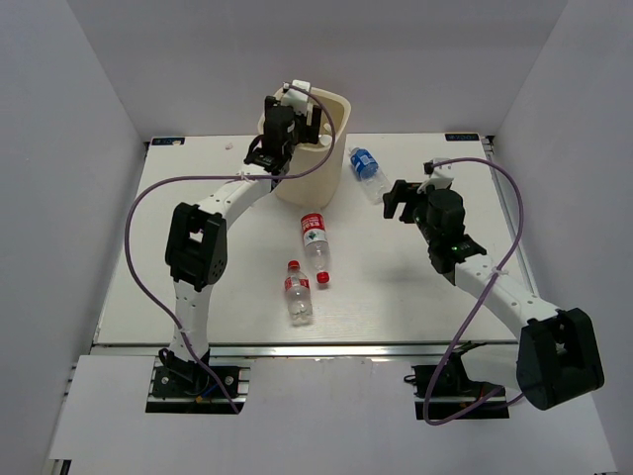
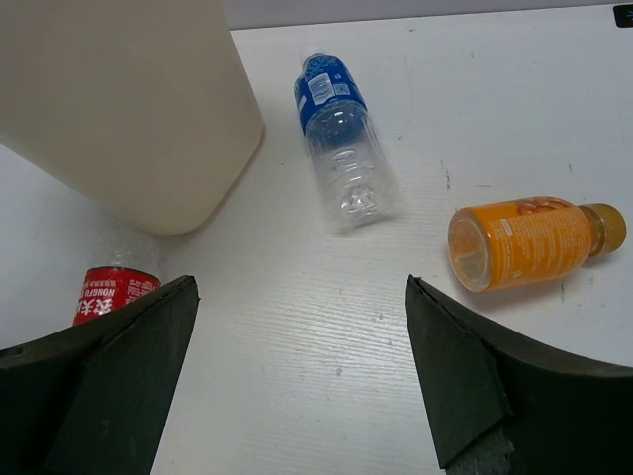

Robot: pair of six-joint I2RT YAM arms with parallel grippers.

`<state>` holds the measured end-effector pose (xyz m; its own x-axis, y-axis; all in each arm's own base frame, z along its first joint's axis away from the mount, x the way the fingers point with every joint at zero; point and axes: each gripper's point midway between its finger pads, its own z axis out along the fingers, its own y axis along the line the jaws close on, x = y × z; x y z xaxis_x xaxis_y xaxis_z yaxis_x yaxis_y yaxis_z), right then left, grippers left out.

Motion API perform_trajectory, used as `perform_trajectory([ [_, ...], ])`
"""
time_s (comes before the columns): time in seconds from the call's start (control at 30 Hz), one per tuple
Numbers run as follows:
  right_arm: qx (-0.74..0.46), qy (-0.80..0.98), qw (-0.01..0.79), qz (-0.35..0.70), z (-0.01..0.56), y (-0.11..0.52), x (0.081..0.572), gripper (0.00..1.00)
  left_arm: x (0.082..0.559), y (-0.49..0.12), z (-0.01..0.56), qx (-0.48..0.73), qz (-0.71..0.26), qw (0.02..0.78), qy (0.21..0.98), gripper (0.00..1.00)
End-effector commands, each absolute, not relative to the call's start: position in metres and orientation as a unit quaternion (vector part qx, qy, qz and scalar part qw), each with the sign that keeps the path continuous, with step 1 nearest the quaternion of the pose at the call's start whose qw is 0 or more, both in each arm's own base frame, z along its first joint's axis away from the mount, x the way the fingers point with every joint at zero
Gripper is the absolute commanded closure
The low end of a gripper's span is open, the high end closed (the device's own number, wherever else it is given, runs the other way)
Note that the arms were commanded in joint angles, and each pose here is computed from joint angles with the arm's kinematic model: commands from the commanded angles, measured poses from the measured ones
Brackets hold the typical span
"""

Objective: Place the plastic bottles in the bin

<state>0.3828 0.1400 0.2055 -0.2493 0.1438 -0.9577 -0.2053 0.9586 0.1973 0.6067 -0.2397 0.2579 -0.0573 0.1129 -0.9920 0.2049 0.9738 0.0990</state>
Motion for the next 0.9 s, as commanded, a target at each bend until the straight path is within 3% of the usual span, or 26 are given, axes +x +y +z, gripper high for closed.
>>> perform_trajectory([
  [0.0,-0.019,0.763,0.626,0.160,0.219,0.146,0.388,0.11,0.595,-0.240,0.311,0.101,-0.060,0.698,0.707,0.02],
  [0.27,-0.075,0.756,0.618,0.203,0.227,0.168,0.381,0.11,0.590,-0.245,0.413,0.078,-0.100,0.747,0.652,0.02],
  [0.5,-0.139,0.768,0.579,0.237,0.220,0.200,0.372,0.11,0.554,-0.224,0.494,0.039,-0.121,0.777,0.616,0.02],
  [0.6,-0.158,0.773,0.561,0.250,0.210,0.224,0.366,0.11,0.521,-0.198,0.490,-0.001,-0.117,0.763,0.636,0.02],
  [0.63,-0.165,0.775,0.558,0.245,0.206,0.230,0.365,0.11,0.517,-0.195,0.436,-0.008,-0.110,0.728,0.677,0.02],
  [0.7,-0.179,0.788,0.538,0.241,0.193,0.252,0.360,0.11,0.473,-0.169,0.446,-0.038,-0.120,0.736,0.665,0.02],
  [0.73,-0.182,0.798,0.523,0.238,0.180,0.265,0.356,0.11,0.462,-0.163,0.390,-0.051,-0.116,0.702,0.701,0.02],
  [0.77,-0.178,0.804,0.516,0.238,0.174,0.270,0.356,0.11,0.432,-0.146,0.408,-0.076,-0.129,0.717,0.681,0.02],
  [0.87,-0.171,0.814,0.503,0.237,0.155,0.292,0.352,0.11,0.389,-0.111,0.347,-0.158,-0.125,0.690,0.695,0.02],
])
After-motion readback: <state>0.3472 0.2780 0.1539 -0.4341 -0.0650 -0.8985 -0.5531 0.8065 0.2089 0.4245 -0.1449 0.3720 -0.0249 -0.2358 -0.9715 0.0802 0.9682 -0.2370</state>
